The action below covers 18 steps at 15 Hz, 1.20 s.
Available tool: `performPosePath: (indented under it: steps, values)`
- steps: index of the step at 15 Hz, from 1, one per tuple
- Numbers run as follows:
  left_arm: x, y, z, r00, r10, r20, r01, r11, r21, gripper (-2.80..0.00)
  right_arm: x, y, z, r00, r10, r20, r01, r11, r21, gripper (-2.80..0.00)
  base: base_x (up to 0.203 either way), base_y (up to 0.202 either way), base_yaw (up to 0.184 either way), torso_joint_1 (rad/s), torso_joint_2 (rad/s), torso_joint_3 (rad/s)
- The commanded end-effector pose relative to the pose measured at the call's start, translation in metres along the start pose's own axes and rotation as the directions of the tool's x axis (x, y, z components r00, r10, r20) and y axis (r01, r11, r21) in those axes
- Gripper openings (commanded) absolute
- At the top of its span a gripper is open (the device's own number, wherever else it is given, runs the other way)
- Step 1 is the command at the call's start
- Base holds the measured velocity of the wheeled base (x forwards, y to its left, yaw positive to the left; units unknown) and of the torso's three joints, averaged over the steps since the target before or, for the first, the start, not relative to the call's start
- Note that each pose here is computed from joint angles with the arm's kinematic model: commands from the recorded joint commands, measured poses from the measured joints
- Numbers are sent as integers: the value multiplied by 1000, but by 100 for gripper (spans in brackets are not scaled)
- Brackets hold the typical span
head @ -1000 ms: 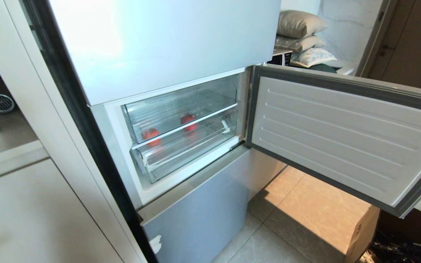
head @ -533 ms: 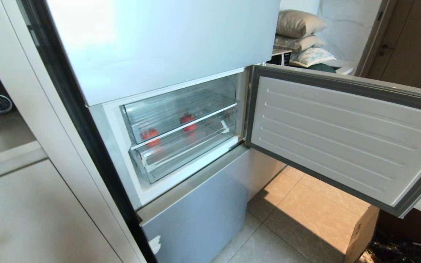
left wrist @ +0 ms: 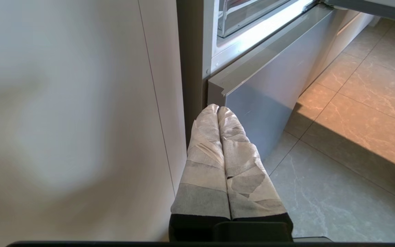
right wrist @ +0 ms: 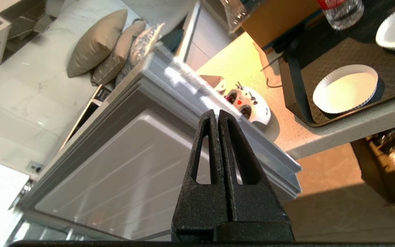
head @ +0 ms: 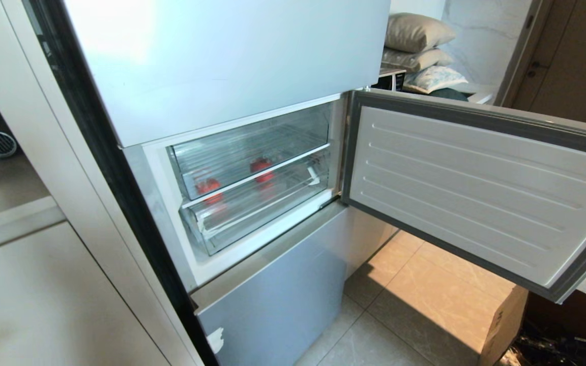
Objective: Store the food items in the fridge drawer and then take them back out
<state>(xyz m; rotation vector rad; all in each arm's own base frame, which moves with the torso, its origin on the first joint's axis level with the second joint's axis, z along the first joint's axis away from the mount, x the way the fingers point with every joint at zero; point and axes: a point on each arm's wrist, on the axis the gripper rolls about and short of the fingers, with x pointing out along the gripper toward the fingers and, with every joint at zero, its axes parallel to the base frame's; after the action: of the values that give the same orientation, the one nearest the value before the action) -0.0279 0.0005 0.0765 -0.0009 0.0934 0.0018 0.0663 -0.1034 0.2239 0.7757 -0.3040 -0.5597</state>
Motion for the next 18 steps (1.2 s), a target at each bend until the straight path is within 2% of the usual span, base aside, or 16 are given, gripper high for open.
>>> performPosePath:
  steps: [1,5,8,11,12,14,17,18]
  values:
    - [0,0,0,1000,0,-1,0,1000,-1,-280,44,-37,6,993,-88,-74,94,993,73,-280,0,0,0,0,0,0]
    - [0,0,0,1000,0,-1,0,1000,0,-280,103,-72,20,990,-106,-95,116,987,108,-280,0,0,0,0,0,0]
    - [0,0,0,1000,1,-1,-1,1000,0,-280,152,-81,39,995,-51,-83,63,987,149,-280,0,0,0,0,0,0]
    - [0,0,0,1000,1,-1,-1,1000,-1,-280,198,-86,31,990,7,-141,18,984,175,-280,0,0,0,0,0,0]
    - [0,0,0,1000,1,0,-1,1000,0,-280,209,-83,22,981,46,-189,-10,983,184,-280,0,0,0,0,0,0]
    - [0,0,0,1000,1,0,-1,1000,-1,-280,220,-77,5,937,153,-314,-75,966,246,-280,0,0,0,0,0,0]
    - [0,0,0,1000,0,-2,0,1000,-1,-280,234,-61,-8,881,257,-397,-110,928,356,-280,0,0,0,0,0,0]
    - [0,0,0,1000,1,0,-1,1000,-1,-280,237,-58,-9,874,271,-402,-117,922,369,-280,0,0,0,0,0,0]
